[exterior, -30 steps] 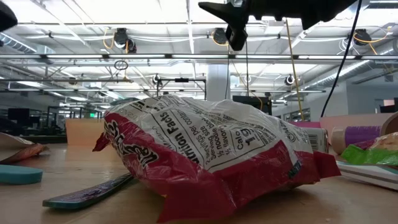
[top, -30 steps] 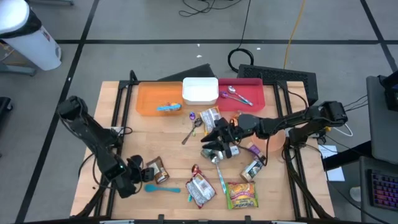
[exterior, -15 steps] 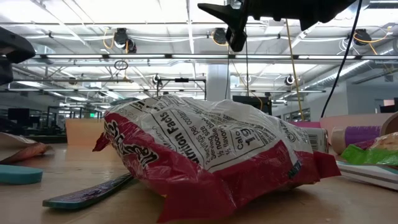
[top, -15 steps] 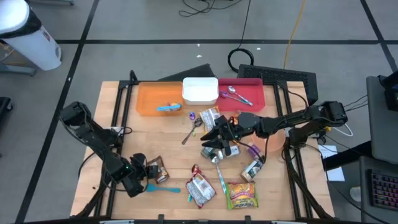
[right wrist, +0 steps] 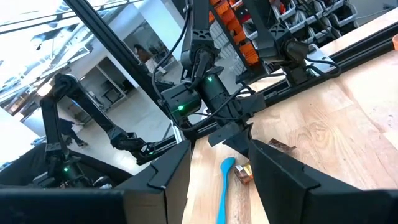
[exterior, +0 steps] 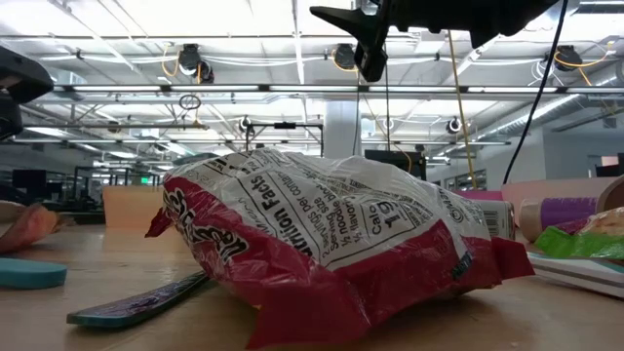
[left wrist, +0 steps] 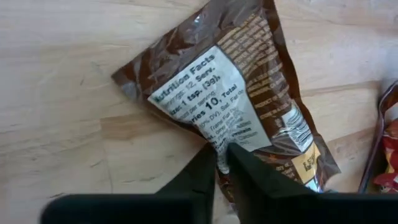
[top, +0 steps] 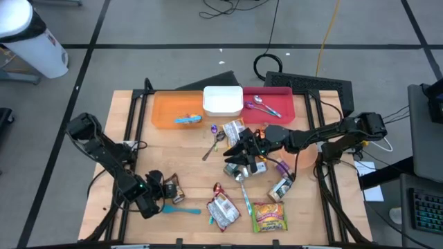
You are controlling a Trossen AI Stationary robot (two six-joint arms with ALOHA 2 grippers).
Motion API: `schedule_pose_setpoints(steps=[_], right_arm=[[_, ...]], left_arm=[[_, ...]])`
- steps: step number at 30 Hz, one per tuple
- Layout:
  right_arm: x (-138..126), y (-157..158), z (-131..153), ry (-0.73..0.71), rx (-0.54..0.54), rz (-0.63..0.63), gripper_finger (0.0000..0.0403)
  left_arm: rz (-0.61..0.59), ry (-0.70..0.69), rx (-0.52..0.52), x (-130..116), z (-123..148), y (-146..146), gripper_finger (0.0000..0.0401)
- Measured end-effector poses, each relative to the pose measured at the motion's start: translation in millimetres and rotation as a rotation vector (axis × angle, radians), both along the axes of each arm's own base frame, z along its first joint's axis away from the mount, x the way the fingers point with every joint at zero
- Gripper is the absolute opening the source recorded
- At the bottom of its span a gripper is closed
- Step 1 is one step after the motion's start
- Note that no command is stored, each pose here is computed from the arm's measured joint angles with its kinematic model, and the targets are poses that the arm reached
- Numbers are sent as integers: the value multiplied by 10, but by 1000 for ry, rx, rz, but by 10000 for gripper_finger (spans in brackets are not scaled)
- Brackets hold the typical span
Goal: Pick & Place Food Item
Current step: Put the orange seasoning into the white bin
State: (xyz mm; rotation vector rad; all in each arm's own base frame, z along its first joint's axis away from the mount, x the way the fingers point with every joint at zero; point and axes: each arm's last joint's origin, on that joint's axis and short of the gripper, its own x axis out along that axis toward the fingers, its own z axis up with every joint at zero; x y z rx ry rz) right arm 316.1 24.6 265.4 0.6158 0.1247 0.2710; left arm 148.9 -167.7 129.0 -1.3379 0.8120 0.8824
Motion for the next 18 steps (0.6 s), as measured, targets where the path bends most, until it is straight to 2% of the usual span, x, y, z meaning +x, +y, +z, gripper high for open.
schedule_pose_setpoints(steps=[4, 9, 13, 18], right_arm=[[0, 0, 0, 0, -1, 0, 155], [1, 0, -2, -1, -5, -1, 155], [1, -1, -2, -5, -19, 1, 155], [3, -35, -1, -9, -28, -9, 155]], left_arm=[[0, -1, 0, 0, 1, 0, 8], [0, 0, 0, 0, 0, 0, 20], [-13, -2, -9, -5, 32, 5, 7], [-32, -58, -4, -18, 147, 35, 12]])
